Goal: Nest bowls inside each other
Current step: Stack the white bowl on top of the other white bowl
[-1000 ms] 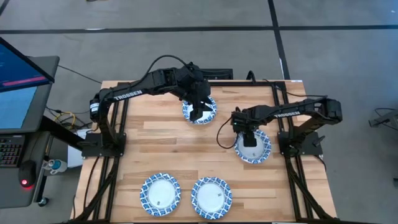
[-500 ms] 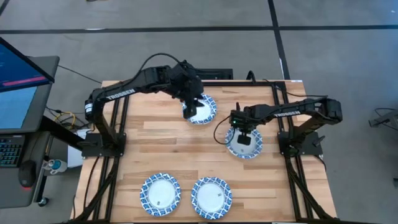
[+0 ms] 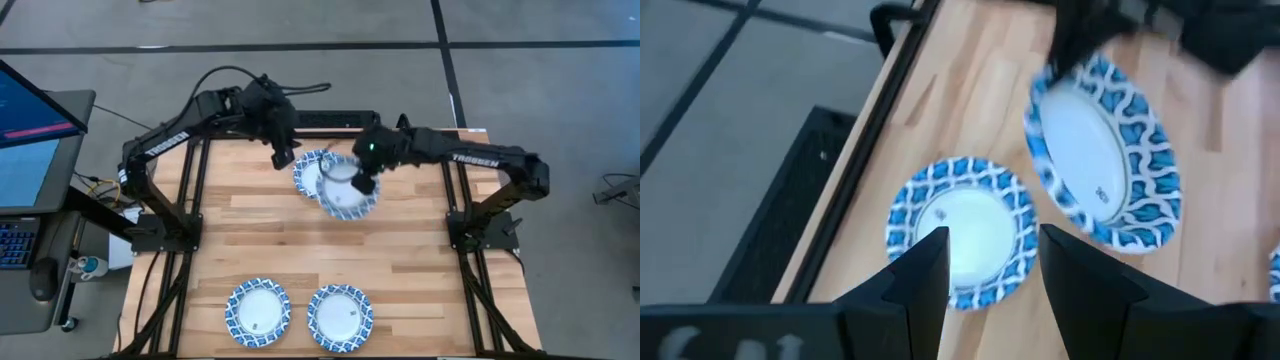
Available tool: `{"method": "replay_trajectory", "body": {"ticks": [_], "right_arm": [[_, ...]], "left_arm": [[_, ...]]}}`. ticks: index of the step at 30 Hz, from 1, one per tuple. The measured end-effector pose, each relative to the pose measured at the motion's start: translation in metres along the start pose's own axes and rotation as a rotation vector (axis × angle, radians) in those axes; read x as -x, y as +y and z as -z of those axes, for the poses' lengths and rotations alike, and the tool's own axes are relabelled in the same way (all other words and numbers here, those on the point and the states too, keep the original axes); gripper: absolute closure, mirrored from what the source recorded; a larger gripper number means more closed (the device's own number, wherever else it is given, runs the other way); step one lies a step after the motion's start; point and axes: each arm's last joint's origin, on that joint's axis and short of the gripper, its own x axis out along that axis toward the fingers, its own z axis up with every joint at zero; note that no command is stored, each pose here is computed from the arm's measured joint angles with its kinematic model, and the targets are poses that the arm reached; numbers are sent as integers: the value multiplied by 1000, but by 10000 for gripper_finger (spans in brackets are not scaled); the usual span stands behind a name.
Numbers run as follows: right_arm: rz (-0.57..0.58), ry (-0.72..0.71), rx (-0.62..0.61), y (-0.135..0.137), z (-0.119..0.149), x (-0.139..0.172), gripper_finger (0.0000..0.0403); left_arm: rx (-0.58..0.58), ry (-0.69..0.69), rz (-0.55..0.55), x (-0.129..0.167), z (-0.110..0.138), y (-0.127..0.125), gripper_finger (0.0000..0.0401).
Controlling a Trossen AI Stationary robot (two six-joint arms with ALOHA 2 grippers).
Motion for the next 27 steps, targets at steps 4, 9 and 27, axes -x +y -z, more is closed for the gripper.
{"method": "replay_trajectory", "body": {"ticks": [4,9,27], "right_arm": [[29,-74,-55,-18,-14,10,399],[60,-76,-172,-41,-20,-9,399],[0,75,-145,-59,-72,-129,389]], "left_arm": [[-40,36,-11,0,4,7,255],[-62,28,-30,1,4,16,255],[-58,65,-51,4,11,37,255]]}}
